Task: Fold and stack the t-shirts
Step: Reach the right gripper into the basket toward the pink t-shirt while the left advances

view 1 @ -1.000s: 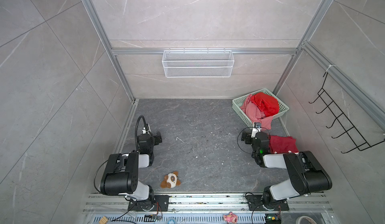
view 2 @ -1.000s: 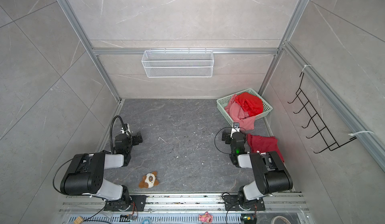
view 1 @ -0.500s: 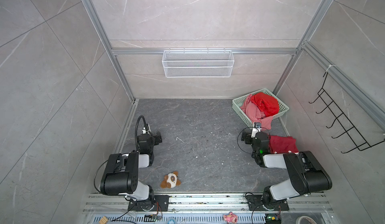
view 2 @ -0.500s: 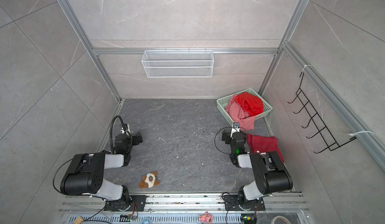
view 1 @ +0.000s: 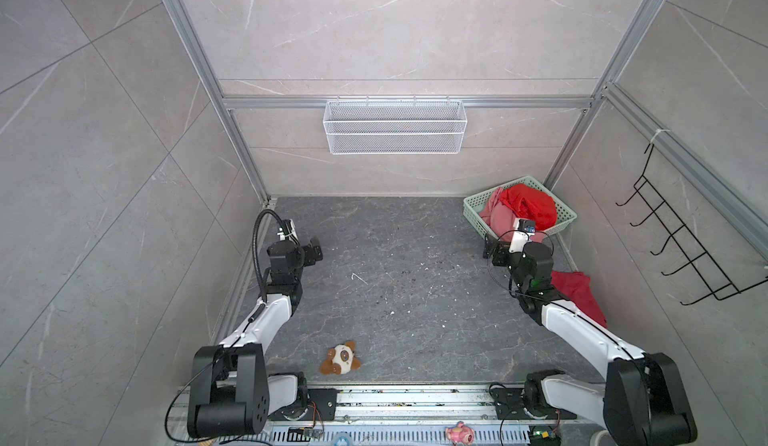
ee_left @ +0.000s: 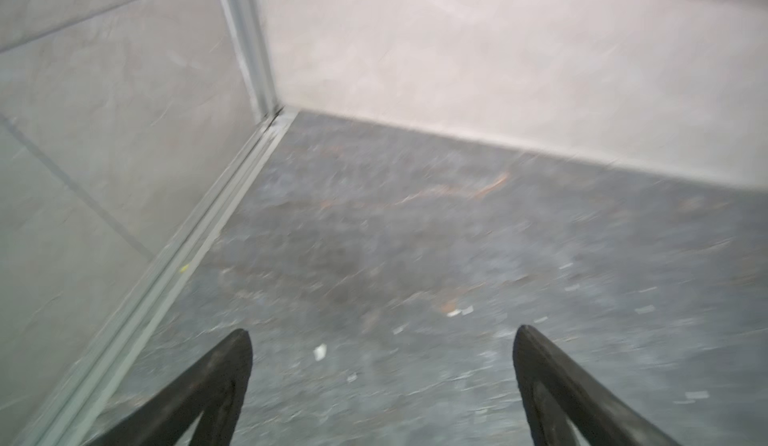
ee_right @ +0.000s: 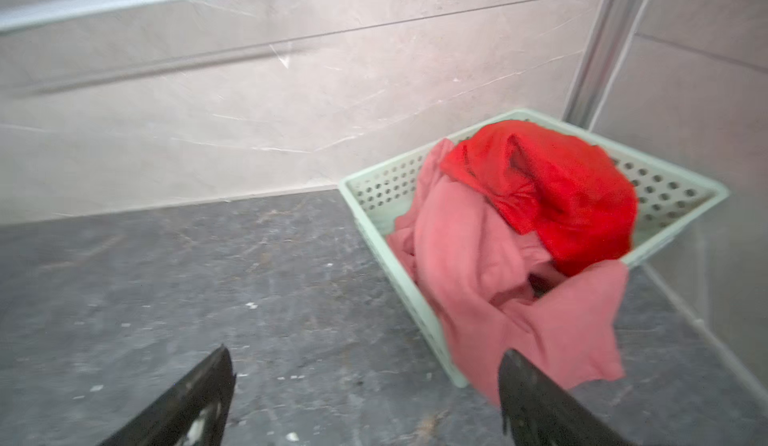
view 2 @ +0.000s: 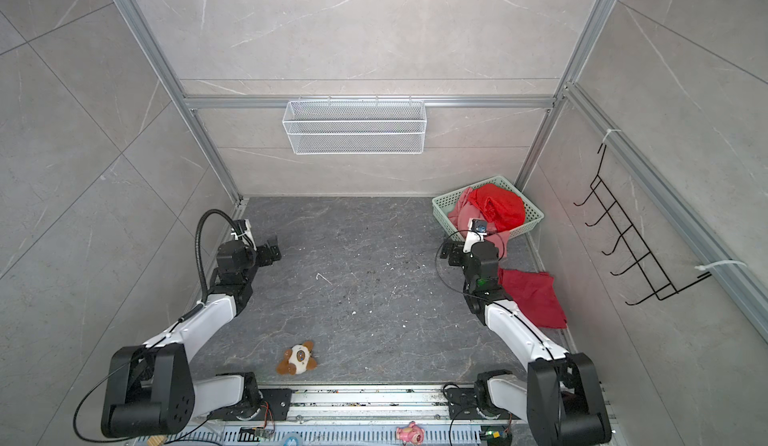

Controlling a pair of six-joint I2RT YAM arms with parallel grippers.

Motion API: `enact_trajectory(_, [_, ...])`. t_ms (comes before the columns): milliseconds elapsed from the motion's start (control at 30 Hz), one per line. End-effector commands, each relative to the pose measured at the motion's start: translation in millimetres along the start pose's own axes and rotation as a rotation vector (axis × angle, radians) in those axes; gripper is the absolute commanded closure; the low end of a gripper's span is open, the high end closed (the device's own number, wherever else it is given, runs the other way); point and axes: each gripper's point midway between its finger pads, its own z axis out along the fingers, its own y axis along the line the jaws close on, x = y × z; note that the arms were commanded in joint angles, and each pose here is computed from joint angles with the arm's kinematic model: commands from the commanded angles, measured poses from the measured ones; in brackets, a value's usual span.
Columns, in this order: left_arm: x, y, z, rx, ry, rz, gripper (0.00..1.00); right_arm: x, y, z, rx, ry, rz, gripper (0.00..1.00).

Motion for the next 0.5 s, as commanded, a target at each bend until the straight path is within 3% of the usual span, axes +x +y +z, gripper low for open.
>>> enact_trajectory(0, [-6.3,-57.6,-15.7,0.188,0.083,-0.228,0.0,17.1,56.9,-10.9,-0.188,0.173,0.191,0.0])
enact_trajectory(200, [17.3,-167.2,-37.2,0.428,0.23,-0.502,0.0,51.4,154.2,-28.1,-0.423,0.335,0.439,0.0])
enact_trajectory(267, [31.2,-198.9,-47.1,0.487,0.283,-0.565,0.0,65.8,178.9,-37.1,-0.471,0.39,0.451,0.0])
enact_trajectory(333, [45.3,-222.5,-58.9,0.52,0.33,-0.584,0.0,77.8,195.7,-48.9,-0.486,0.432,0.424,0.01])
enact_trajectory(467, [47.1,-237.1,-78.1,0.541,0.328,-0.501,0.0,71.4,195.9,-60.0,-0.47,0.407,0.394,0.01])
